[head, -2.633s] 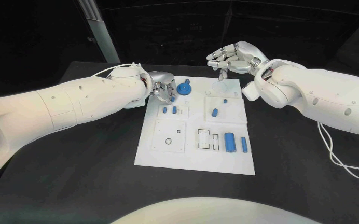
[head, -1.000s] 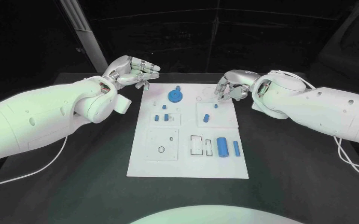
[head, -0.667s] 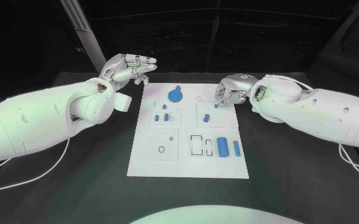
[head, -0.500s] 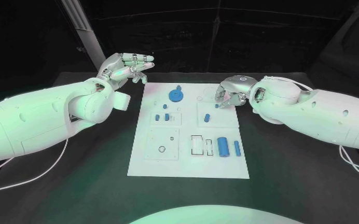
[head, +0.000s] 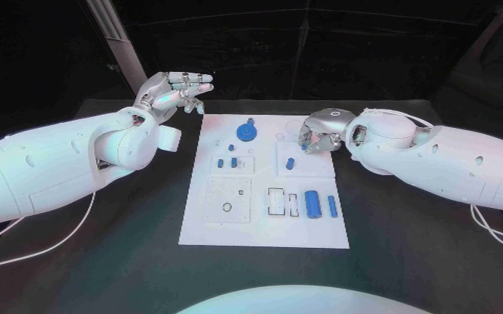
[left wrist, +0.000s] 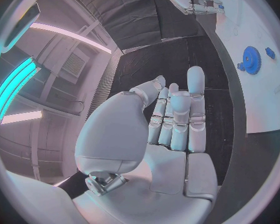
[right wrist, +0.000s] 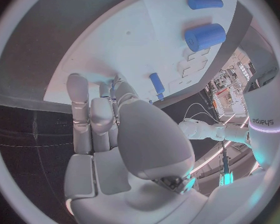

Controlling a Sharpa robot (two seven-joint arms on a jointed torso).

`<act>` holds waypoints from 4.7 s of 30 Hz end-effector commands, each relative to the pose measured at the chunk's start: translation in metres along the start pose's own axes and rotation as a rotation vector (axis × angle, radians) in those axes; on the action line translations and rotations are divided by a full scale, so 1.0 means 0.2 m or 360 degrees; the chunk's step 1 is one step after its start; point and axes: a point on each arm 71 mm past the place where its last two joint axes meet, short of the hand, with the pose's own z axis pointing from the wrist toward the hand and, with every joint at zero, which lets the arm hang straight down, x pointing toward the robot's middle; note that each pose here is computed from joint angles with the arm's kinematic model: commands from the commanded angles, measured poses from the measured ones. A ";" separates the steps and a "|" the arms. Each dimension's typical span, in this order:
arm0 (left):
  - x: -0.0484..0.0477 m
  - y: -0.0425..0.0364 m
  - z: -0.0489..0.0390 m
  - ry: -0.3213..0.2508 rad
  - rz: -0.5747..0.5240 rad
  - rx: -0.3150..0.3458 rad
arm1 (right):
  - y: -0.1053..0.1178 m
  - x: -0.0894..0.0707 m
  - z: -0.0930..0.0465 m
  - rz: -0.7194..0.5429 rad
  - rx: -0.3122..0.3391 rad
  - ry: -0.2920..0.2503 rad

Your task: Assemble the parts on the task board

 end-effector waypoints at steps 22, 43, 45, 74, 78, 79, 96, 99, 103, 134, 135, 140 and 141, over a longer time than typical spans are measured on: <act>-0.008 -0.003 0.007 -0.0016 -0.0012 0.0008 | 0.03 0.04 0.02 -0.0039 -0.0006 0.0118; -0.058 0.001 0.009 -0.0052 0.0007 -0.0004 | 0.02 -0.02 -0.03 0.0036 -0.0022 -0.0149; -0.065 0.001 0.009 -0.0058 0.0010 -0.0004 | 0.01 -0.02 -0.03 0.0050 -0.0021 -0.0161; -0.078 -0.004 0.010 -0.0074 0.0019 0.0002 | 0.35 -0.19 -0.12 0.0307 -0.0335 -0.0378; -0.066 -0.005 0.012 -0.0066 0.0015 0.0003 | 0.43 -0.19 -0.08 0.0298 -0.0396 -0.0369; -0.062 -0.005 0.013 -0.0063 0.0014 0.0004 | 0.44 -0.19 -0.07 0.0301 -0.0407 -0.0361; 0.010 -0.010 0.037 -0.0015 -0.0004 0.0008 | 0.70 0.02 0.09 0.0223 -0.0545 -0.0130; 0.018 -0.010 0.040 -0.0009 -0.0007 0.0008 | 0.72 0.04 0.10 0.0204 -0.0555 -0.0107; 0.024 -0.010 0.042 -0.0005 -0.0008 0.0008 | 0.74 0.06 0.11 0.0188 -0.0561 -0.0087; 0.029 -0.008 0.046 0.0000 -0.0010 0.0002 | 0.81 0.12 0.12 0.0115 -0.0606 0.0015; 0.029 -0.008 0.046 0.0001 -0.0010 0.0002 | 0.81 0.12 0.12 0.0112 -0.0606 0.0015; 0.029 -0.007 0.047 0.0001 -0.0010 0.0002 | 0.82 0.13 0.12 0.0084 -0.0603 0.0013; 0.028 -0.007 0.046 0.0001 -0.0010 0.0002 | 0.82 0.13 0.12 0.0076 -0.0602 0.0013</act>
